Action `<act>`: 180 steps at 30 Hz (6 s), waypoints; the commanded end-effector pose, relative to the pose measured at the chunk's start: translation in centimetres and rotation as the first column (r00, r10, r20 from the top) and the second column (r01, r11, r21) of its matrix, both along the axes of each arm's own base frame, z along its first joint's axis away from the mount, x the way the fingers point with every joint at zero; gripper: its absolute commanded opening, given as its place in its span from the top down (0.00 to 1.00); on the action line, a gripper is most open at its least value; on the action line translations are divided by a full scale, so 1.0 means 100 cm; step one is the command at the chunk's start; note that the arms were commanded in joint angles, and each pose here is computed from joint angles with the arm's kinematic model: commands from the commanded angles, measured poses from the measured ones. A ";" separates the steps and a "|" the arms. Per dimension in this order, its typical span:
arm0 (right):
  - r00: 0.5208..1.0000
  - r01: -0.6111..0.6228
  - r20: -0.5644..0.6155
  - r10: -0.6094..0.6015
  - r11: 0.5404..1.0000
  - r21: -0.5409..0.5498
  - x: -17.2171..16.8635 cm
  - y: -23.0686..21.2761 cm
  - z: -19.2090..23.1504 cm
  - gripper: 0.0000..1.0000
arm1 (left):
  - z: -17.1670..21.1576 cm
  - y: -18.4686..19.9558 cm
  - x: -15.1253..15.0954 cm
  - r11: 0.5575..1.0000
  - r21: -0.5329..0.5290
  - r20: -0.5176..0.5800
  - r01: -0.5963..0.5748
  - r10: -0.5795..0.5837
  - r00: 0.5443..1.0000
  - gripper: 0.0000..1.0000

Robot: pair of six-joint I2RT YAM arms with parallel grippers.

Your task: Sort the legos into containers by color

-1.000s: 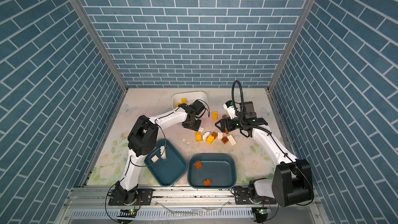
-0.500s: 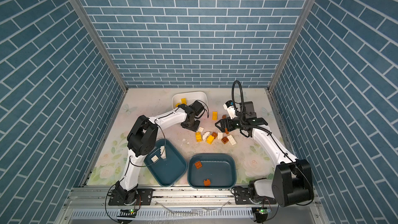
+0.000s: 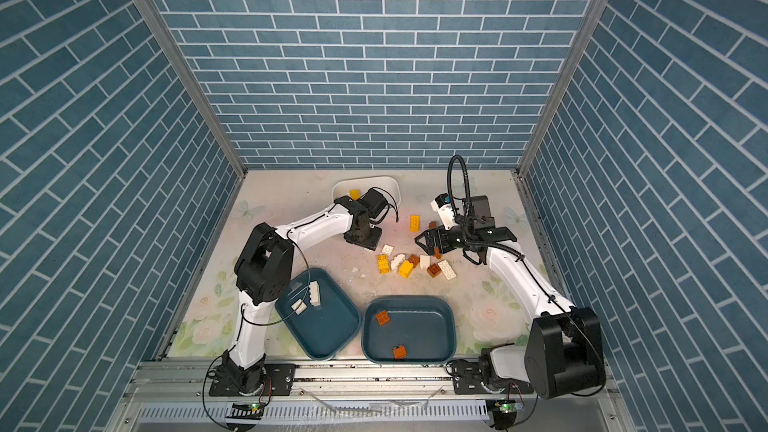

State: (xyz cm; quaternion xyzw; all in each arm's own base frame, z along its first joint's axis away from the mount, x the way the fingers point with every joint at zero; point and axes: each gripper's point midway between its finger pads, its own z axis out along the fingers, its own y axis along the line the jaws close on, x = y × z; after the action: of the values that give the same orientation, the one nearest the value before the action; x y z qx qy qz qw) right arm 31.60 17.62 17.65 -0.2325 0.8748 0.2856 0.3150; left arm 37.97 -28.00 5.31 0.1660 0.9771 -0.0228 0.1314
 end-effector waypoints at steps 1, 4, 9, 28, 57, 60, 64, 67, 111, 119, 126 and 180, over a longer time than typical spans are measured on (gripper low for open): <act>1.000 -0.002 -0.018 0.002 1.000 0.002 -0.005 -0.002 -0.003 0.02 | -0.015 -0.005 -0.004 0.999 -0.008 -0.038 0.031 -0.031 0.999 0.43; 1.000 0.000 -0.019 0.000 1.000 0.000 -0.005 -0.003 -0.003 0.02 | -0.023 -0.003 -0.002 0.999 0.004 -0.051 0.043 -0.043 0.998 0.44; 1.000 0.002 -0.020 -0.002 1.000 -0.001 -0.006 -0.004 -0.003 0.02 | -0.029 -0.002 -0.004 0.997 0.012 -0.069 0.070 -0.069 0.995 0.47; 0.999 -0.030 -0.012 0.030 0.999 0.044 0.005 0.007 0.011 0.02 | 0.046 0.037 -0.056 1.000 -0.027 -0.095 -0.004 0.001 0.995 0.72; 0.997 -0.071 0.001 0.071 0.997 0.039 0.012 0.020 0.005 0.02 | 0.066 0.085 -0.124 0.973 -0.049 -0.161 -0.223 0.213 0.964 0.42; 0.999 -0.051 0.013 0.051 0.998 0.036 0.018 0.017 0.007 0.02 | 0.071 0.061 -0.100 0.977 -0.102 -0.143 -0.188 0.173 0.974 0.39; 1.000 -0.021 0.018 0.020 0.999 0.031 0.023 0.012 0.006 0.03 | 0.074 0.021 -0.062 0.974 -0.174 -0.119 -0.142 0.122 0.985 0.38; 1.000 0.004 0.024 -0.005 1.000 0.020 0.024 0.007 0.005 0.02 | 0.068 -0.005 -0.041 0.977 -0.187 -0.101 -0.098 0.080 0.992 0.38; 0.996 0.086 0.015 -0.086 0.996 -0.027 0.007 -0.025 -0.003 0.02 | 0.012 -0.036 -0.011 0.994 0.057 -0.016 0.098 -0.097 0.995 0.72; 0.999 0.036 0.016 -0.037 0.999 0.019 0.010 -0.015 0.004 0.02 | 0.061 0.002 -0.068 0.995 0.012 -0.076 0.094 -0.093 0.993 0.72; 1.000 -0.018 0.020 0.017 0.998 0.065 0.009 -0.002 0.008 0.02 | 0.077 0.060 -0.139 0.999 0.018 -0.160 -0.040 0.043 0.986 0.72; 1.000 0.027 -0.005 -0.026 0.998 0.058 0.009 0.002 -0.008 0.03 | 0.007 -0.041 -0.036 0.917 -0.128 -0.189 -0.377 0.350 0.917 0.36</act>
State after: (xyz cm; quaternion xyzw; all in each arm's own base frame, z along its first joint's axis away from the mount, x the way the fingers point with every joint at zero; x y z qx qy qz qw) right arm 33.16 18.08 16.84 -0.2129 0.8678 0.3130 0.3218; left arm 33.68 -31.60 6.17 0.0041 0.9947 -0.0822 0.0616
